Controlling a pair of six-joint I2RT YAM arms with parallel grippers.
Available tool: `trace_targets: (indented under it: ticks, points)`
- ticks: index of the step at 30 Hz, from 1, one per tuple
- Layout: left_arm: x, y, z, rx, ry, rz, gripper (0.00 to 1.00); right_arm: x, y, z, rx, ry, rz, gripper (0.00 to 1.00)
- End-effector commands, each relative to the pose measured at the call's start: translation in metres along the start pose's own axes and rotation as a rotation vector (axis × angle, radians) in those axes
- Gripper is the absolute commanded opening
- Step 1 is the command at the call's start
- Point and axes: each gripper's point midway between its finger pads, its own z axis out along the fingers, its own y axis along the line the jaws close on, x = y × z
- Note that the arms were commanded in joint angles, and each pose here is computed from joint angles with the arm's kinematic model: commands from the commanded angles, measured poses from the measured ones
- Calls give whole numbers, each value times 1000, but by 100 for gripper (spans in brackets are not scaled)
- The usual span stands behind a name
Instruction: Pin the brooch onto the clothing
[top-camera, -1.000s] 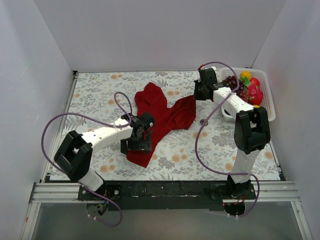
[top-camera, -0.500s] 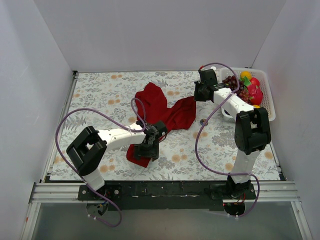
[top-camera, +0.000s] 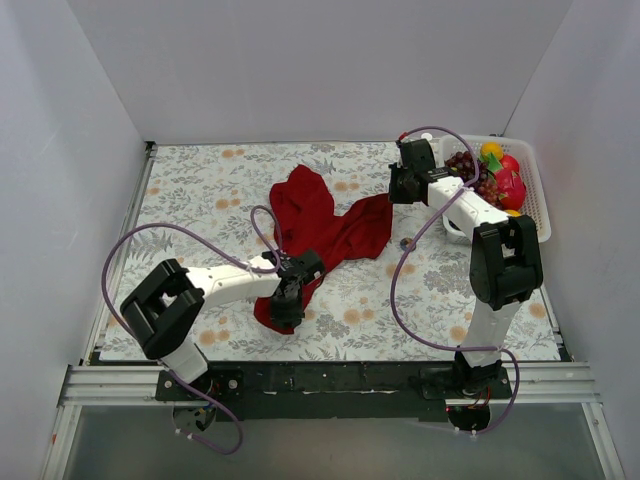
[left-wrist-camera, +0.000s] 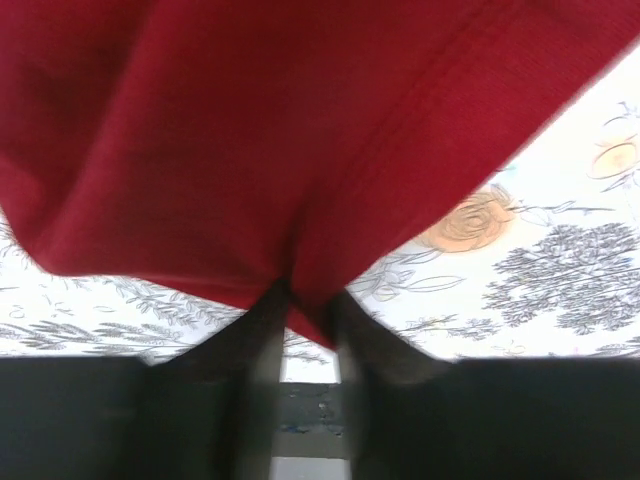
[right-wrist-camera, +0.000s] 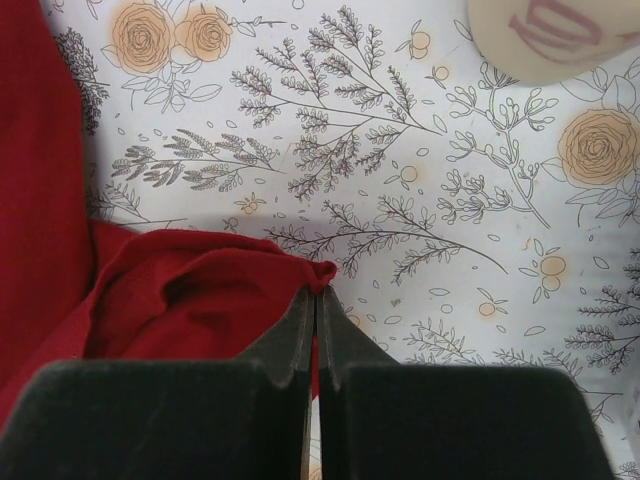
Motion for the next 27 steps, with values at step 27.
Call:
trace_targets:
  ticks: [27]
  points:
    - [-263, 41, -239, 133, -670, -152, 0, -156, 105, -239, -511, -605, -283, 1]
